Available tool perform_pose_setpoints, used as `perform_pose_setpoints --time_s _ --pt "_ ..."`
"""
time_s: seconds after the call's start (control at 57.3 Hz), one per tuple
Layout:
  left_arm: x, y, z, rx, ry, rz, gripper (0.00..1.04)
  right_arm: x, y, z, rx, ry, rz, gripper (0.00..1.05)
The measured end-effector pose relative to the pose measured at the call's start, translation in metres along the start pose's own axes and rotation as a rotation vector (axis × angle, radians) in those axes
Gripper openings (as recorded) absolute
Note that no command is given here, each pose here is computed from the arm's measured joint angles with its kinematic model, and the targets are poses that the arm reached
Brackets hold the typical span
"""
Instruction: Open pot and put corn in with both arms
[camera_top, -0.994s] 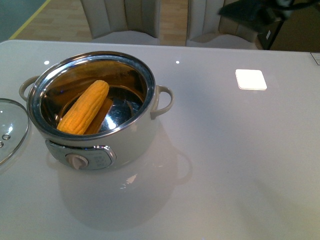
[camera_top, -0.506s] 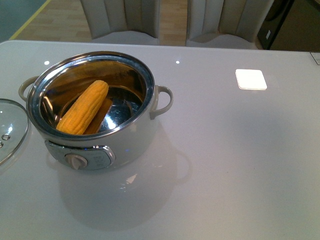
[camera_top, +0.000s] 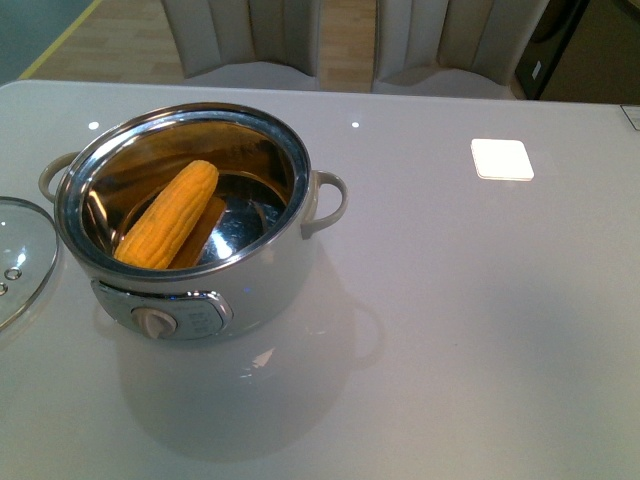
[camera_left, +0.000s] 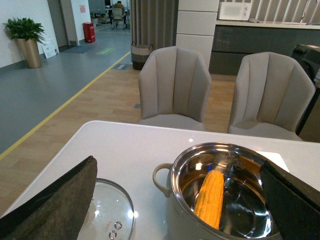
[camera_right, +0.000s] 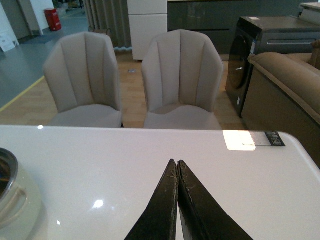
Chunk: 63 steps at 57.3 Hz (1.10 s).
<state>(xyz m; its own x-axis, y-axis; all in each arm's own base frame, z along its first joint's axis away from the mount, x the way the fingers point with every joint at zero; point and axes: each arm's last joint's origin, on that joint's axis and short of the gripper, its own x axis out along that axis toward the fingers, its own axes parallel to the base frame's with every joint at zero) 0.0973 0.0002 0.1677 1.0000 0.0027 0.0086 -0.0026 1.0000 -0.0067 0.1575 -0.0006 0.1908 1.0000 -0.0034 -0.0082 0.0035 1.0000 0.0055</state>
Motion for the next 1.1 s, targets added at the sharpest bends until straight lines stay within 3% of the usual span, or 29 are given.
perform_pose_setpoints --time_s 0.523,1.099 --pt "0.000 0.000 0.000 0.000 0.000 0.000 0.98 -0.029 0.000 -0.021 0.000 -0.013 0.000 0.02" --pt "0.000 0.000 0.000 0.000 0.000 0.000 0.98 -0.048 0.000 -0.019 0.000 -0.026 0.001 0.02"
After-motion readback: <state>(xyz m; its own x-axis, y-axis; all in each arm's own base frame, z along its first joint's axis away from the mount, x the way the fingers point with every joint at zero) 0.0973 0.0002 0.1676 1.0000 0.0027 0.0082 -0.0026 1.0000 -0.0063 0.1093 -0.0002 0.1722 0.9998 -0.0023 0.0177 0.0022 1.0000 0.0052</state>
